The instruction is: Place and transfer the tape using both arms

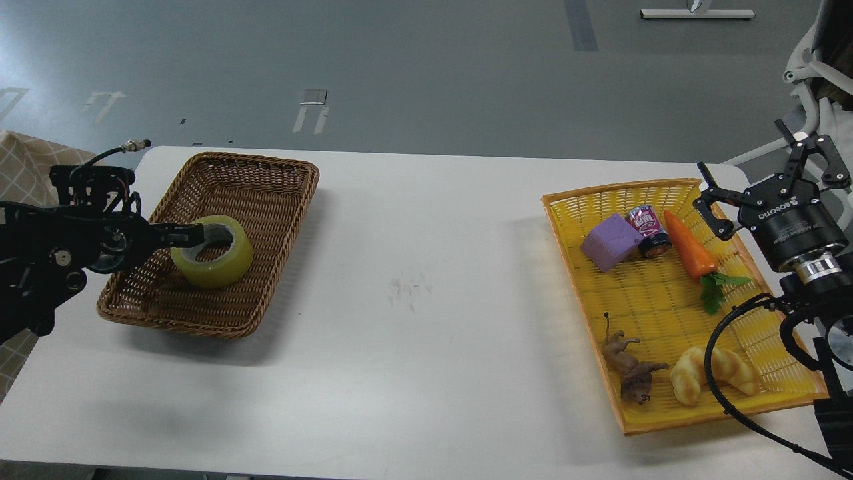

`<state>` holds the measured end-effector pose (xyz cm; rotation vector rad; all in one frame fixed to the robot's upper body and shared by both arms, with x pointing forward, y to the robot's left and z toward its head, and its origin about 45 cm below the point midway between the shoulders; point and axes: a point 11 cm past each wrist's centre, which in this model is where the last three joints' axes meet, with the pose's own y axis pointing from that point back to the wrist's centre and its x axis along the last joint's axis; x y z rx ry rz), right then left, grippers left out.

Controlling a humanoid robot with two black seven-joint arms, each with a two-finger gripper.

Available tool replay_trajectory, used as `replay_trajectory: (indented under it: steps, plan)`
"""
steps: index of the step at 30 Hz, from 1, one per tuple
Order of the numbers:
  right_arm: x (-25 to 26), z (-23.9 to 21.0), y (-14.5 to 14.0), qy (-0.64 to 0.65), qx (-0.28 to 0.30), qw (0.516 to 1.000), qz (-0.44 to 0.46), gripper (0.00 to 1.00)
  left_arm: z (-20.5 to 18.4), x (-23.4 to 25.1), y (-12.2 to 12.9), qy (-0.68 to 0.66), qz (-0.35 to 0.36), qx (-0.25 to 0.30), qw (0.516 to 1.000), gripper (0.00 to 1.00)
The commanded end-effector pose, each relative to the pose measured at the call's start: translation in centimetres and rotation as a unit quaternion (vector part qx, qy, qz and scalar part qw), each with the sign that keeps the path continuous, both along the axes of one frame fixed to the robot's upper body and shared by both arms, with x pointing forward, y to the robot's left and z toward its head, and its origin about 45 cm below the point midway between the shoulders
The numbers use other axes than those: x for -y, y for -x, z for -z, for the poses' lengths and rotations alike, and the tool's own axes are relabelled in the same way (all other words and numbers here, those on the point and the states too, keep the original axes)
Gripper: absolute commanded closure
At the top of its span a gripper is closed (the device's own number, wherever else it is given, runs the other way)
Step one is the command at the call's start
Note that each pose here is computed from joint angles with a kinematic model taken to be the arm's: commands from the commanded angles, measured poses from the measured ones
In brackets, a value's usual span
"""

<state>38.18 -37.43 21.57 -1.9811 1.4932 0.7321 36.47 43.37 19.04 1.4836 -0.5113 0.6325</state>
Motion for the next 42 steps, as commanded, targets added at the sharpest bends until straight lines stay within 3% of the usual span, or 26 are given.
replay_trajectory:
  steps: [1, 8, 14, 20, 24, 26, 30, 33, 42]
  plan:
    - [0.0, -0.1, 0.0, 0.0, 0.001, 1.0, 0.0, 0.0, -1.0, -0.2, -0.3, 0.026, -0.017, 0.007, 0.999, 0.1]
    - [0.1, 0.0, 0.0, 0.001, -0.001, 1.0, 0.0, 0.0, -7.9, 1.2, -4.1, 0.117, -0.039, 0.079, 0.989, 0.09]
    - [-0.1, -0.3, 0.0, 0.0, 0.004, 1.0, -0.001, 0.0, -13.7, 4.5, -6.7, 0.278, -0.057, 0.123, 0.951, 0.1]
    - [0.0, -0.7, -0.3, 0.001, 0.01, 1.0, 0.0, 0.0, -18.0, 7.5, -7.8, 0.482, -0.072, 0.138, 0.862, 0.06]
    - [-0.2, -1.5, -0.6, 0.0, 0.02, 1.0, -0.003, 0.0, -22.4, 7.7, -8.3, 0.623, -0.079, 0.157, 0.762, 0.02]
    - [-0.2, -1.5, -0.6, 0.0, 0.02, 1.0, -0.003, 0.0, -23.3, 7.5, -8.2, 0.651, -0.08, 0.161, 0.738, 0.02]
    - [-0.5, -2.3, -1.1, 0.008, 0.026, 1.0, -0.01, 0.0, -23.7, 7.6, -7.8, 0.712, -0.082, 0.145, 0.682, 0.02]
    - [-0.5, -2.3, -1.1, 0.009, 0.025, 1.0, -0.011, 0.0, -23.1, 8.3, -7.8, 0.724, -0.079, 0.132, 0.673, 0.02]
    - [-0.4, -2.7, -1.4, 0.002, 0.034, 0.999, -0.005, 0.0, -16.5, 11.7, -7.2, 0.768, -0.094, 0.059, 0.631, 0.02]
